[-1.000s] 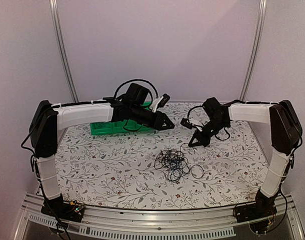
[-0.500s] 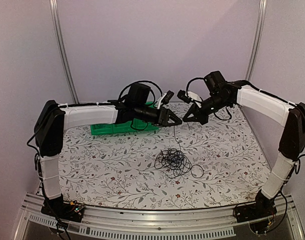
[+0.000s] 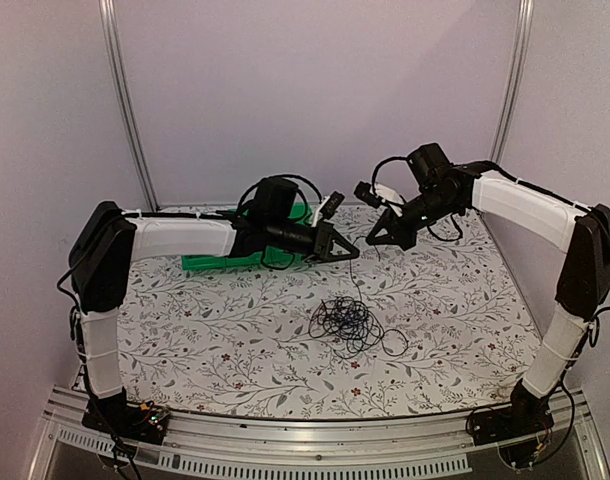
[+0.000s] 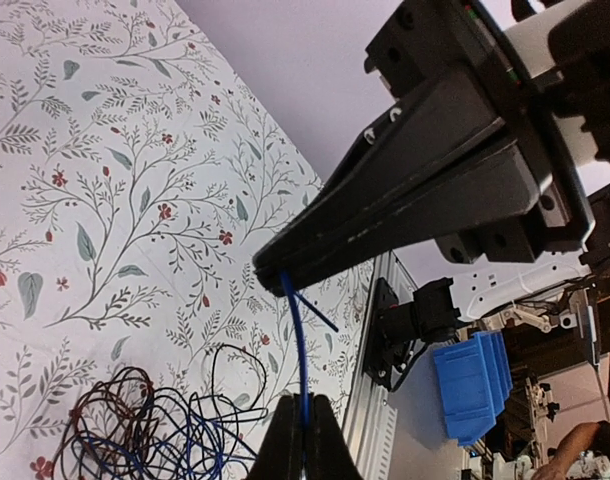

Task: Untangle the cables

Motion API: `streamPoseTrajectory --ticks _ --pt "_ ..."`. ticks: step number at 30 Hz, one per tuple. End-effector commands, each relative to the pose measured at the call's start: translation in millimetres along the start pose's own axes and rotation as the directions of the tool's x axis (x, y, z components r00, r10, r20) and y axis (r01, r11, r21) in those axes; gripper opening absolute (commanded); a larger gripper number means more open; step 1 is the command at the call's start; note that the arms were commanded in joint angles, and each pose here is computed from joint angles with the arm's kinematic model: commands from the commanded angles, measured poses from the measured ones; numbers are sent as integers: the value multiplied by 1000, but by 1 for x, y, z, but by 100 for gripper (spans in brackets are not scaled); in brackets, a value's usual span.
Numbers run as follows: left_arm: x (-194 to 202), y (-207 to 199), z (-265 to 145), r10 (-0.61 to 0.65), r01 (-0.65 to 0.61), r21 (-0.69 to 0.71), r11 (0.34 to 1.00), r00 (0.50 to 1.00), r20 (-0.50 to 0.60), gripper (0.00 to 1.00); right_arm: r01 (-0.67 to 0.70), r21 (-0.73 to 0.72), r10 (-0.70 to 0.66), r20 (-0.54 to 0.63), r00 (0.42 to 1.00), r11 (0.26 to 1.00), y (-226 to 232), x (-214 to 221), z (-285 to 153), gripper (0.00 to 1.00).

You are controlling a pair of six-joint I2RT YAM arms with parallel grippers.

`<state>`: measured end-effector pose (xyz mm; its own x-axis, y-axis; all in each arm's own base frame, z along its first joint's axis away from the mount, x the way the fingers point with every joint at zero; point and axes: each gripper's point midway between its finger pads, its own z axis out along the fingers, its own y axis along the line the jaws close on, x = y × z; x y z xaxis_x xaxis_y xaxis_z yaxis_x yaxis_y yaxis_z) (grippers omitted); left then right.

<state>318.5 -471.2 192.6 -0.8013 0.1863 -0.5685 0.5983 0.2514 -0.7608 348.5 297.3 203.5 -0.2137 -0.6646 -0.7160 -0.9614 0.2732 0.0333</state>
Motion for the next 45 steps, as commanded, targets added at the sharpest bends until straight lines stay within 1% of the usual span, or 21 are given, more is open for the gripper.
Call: streamPoseTrajectory --ticks 1,3,5,6,7,9,12,16,19,22,25,28,29,32,33,36,38,40,45 --pt "-19 -10 -12 34 -35 18 999 998 51 0 6 28 -6 10 1000 1000 -6 -9 -3 5" --pt "-26 -10 -18 39 -38 -3 999 997 72 0 -12 35 12 12 1000 999 -8 -7 -3 24" --pt "-41 -13 -31 49 -45 -29 999 991 123 0 -36 0 36 32 999 999 -3 -4 -2 42" --pt "-51 -17 -39 55 -50 -38 998 986 157 0 -50 -39 52 51 997 998 3 -4 -2 49" --pt "-62 -25 -48 68 -61 -40 997 979 194 0 -64 -84 70 62 996 994 10 0 0 53" --pt "-81 -33 -65 79 -66 -60 996 962 262 0 -72 -169 88 89 992 983 25 3 4 59" --pt "-100 -45 -82 86 -68 -67 995 943 320 0 -72 -257 114 153 982 964 40 6 13 68" --pt "-106 -50 -92 72 -51 -69 996 936 345 0 -81 -301 153 221 963 950 37 -3 32 74" --pt "-104 -48 -95 65 -38 -83 996 935 349 0 -91 -332 184 259 948 939 28 -20 44 79" --pt "-106 -50 -98 61 -32 -84 996 929 364 0 -101 -392 220 270 937 914 27 -31 60 82" --pt "-112 -58 -102 64 -36 -78 996 922 381 0 -107 -424 239 272 932 899 27 -36 76 82" --pt "-122 -73 -108 80 -57 -70 996 913 399 0 -139 -458 281 258 924 878 30 -36 88 76" --pt "-126 -79 -110 88 -65 -71 995 909 407 0 -152 -473 296 245 923 868 32 -34 92 72" --pt "-141 -100 -123 121 -100 -71 992 890 439 0 -188 -499 328 207 922 846 36 -21 106 50" --pt "-146 -108 -127 134 -115 -70 991 883 450 0 -208 -502 342 191 920 839 36 -15 110 44" --pt "-167 -141 -146 204 -187 -85 979 843 497 0 -271 -492 381 138 914 828 35 7 126 35" --pt "-182 -162 -160 258 -238 -108 965 808 529 0 -305 -481 402 110 909 822 34 19 134 31" --pt "-192 -179 -171 290 -265 -125 956 788 543 0 -337 -472 422 84 903 815 33 29 142 27" --pt "-220 -224 -204 386 -352 -182 918 692 610 0 -409 -431 462 19 887 804 29 57 160 25"
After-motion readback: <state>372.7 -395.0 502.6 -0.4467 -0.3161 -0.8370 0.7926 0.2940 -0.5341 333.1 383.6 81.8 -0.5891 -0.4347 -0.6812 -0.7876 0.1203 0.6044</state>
